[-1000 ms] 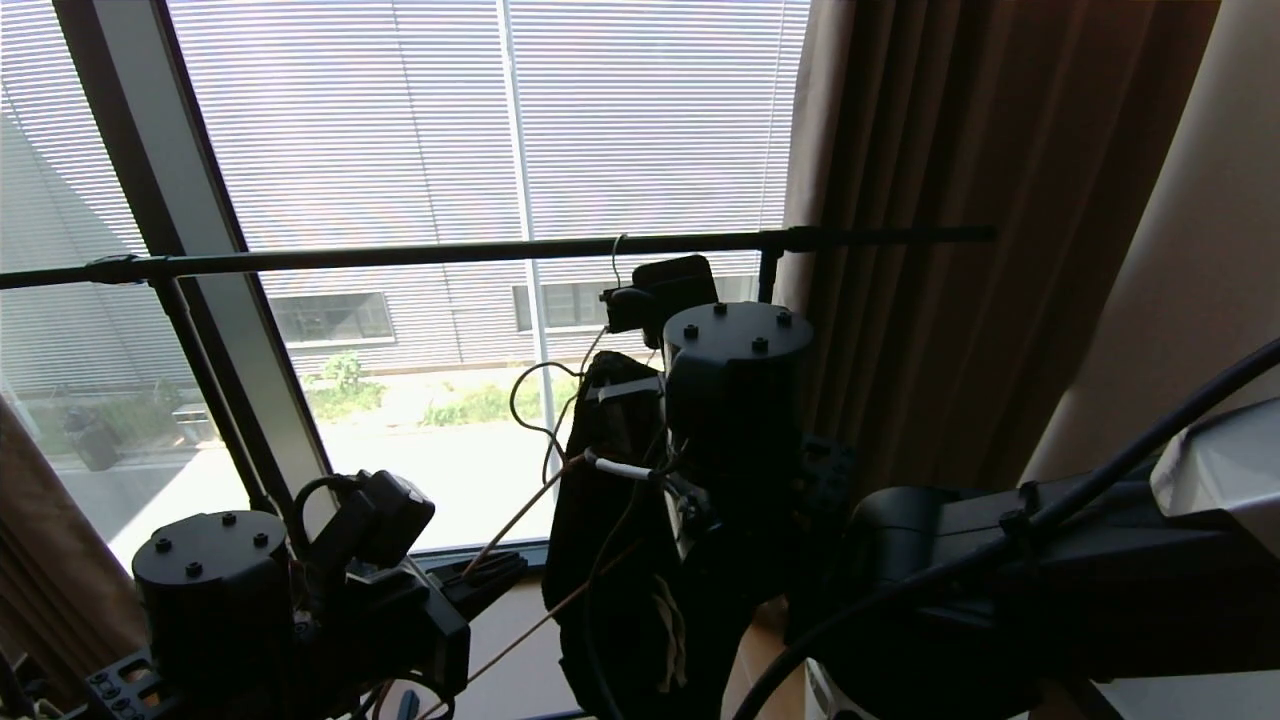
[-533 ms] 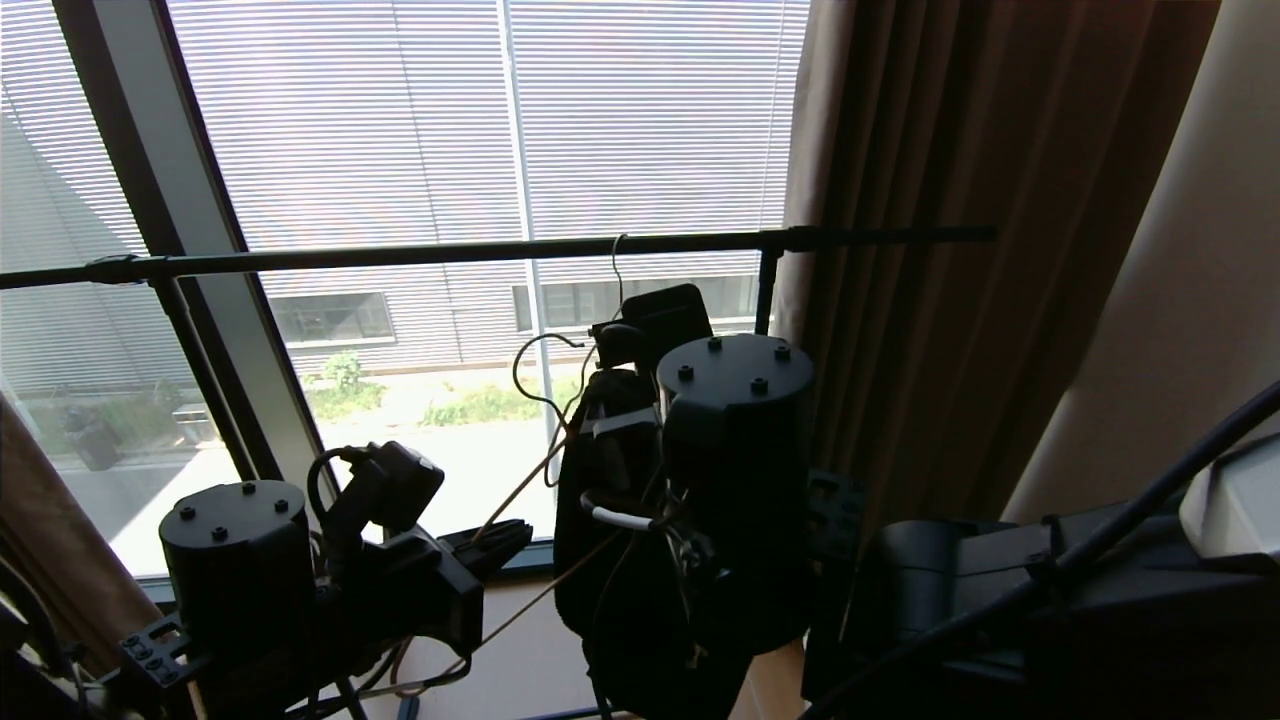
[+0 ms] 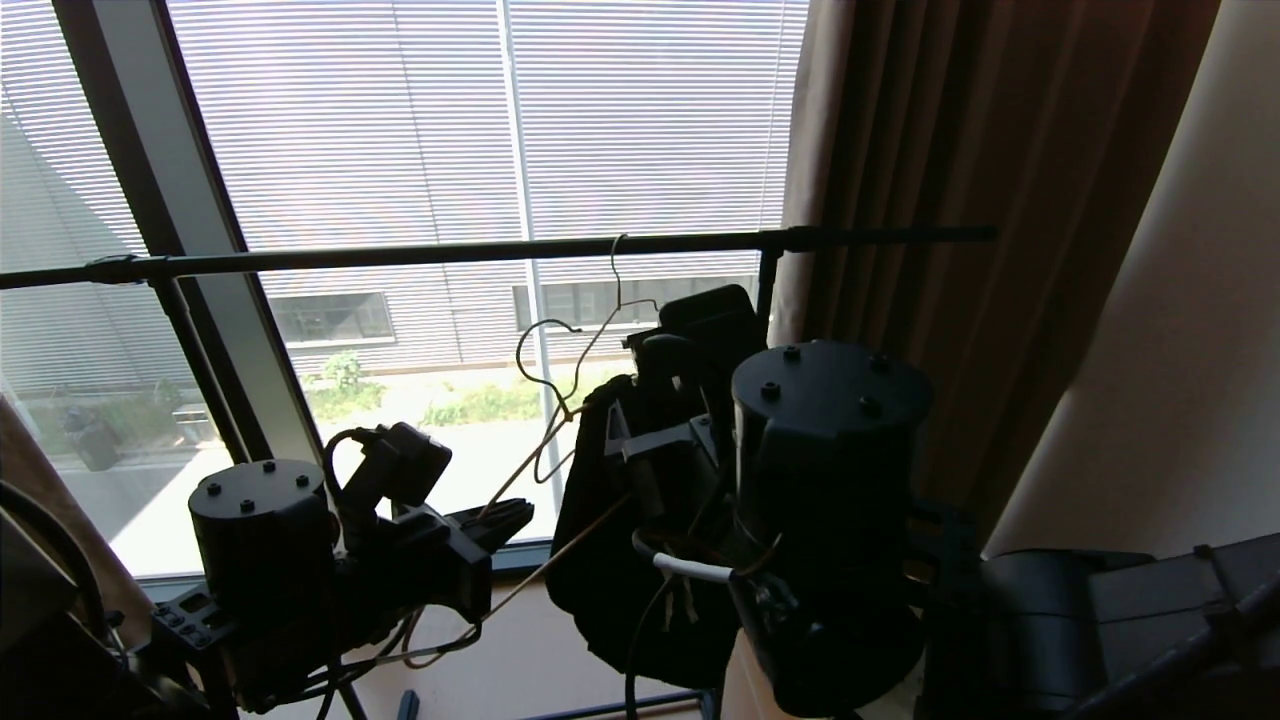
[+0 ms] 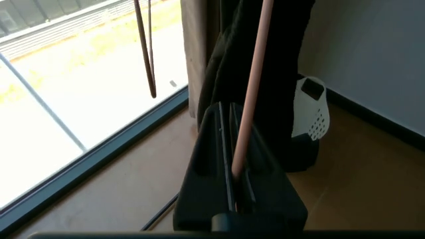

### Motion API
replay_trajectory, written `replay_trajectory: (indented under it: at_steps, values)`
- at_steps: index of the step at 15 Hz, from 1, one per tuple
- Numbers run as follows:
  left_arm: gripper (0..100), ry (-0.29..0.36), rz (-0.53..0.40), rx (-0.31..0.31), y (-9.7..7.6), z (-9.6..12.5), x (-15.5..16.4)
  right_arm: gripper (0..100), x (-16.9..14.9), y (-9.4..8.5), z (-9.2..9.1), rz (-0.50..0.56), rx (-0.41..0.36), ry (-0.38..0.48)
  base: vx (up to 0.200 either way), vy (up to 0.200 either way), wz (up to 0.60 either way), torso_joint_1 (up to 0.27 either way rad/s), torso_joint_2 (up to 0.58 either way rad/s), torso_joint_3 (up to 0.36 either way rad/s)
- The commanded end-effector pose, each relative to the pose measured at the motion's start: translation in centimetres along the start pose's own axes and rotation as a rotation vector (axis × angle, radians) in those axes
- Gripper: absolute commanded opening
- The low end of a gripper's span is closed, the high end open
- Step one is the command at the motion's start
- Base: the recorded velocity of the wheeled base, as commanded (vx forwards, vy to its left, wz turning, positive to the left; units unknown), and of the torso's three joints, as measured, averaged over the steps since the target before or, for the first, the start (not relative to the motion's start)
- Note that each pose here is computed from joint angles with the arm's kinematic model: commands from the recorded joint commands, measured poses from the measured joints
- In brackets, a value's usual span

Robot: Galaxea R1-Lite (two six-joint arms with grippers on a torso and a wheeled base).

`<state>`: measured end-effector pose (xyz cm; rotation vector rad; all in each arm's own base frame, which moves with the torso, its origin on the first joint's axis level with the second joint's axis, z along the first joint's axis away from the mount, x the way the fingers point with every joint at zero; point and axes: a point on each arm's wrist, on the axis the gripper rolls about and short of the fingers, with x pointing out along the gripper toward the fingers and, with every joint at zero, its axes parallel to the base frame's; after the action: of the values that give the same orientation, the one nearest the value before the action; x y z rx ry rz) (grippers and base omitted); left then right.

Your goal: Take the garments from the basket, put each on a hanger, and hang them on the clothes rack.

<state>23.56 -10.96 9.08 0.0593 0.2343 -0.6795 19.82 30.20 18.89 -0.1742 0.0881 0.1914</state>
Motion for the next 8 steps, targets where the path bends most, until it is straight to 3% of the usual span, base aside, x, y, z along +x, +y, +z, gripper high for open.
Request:
replay_trajectory:
  at_steps: [1,2,4,6,7,8]
  values:
    - [0,0.015,-0.023,-0.005,0.1,-0.5,-0.5,100,-0.8,-3.6,1.3,0.017,0.005,-0.02,0.0,0.0,0.0,0.0,0.0,0.0]
    - [0,0.01,-0.049,-0.001,0.2,-0.7,-0.9,100,-0.8,-6.0,1.9,0.037,-0.026,-0.036,0.0,0.0,0.0,0.0,0.0,0.0]
    - [0,0.015,-0.102,0.037,0.6,-1.5,-2.0,100,-0.8,-11.4,2.7,0.115,-0.162,-0.02,0.0,0.0,0.0,0.0,0.0,0.0]
    - [0,0.035,-0.139,0.061,0.6,-2.1,-2.5,100,-1.3,-14.4,3.1,0.222,-0.255,0.032,0.0,0.0,0.0,0.0,0.0,0.0]
    - [0,0.035,-0.139,0.061,0.6,-2.1,-2.5,100,-1.3,-14.4,3.1,0.222,-0.255,0.032,0.0,0.0,0.0,0.0,0.0,0.0]
    - [0,0.039,-0.157,0.07,0.5,-2.2,-2.6,100,-2.2,-17.1,4.0,0.463,-0.367,0.141,0.0,0.0,0.0,0.0,0.0,0.0]
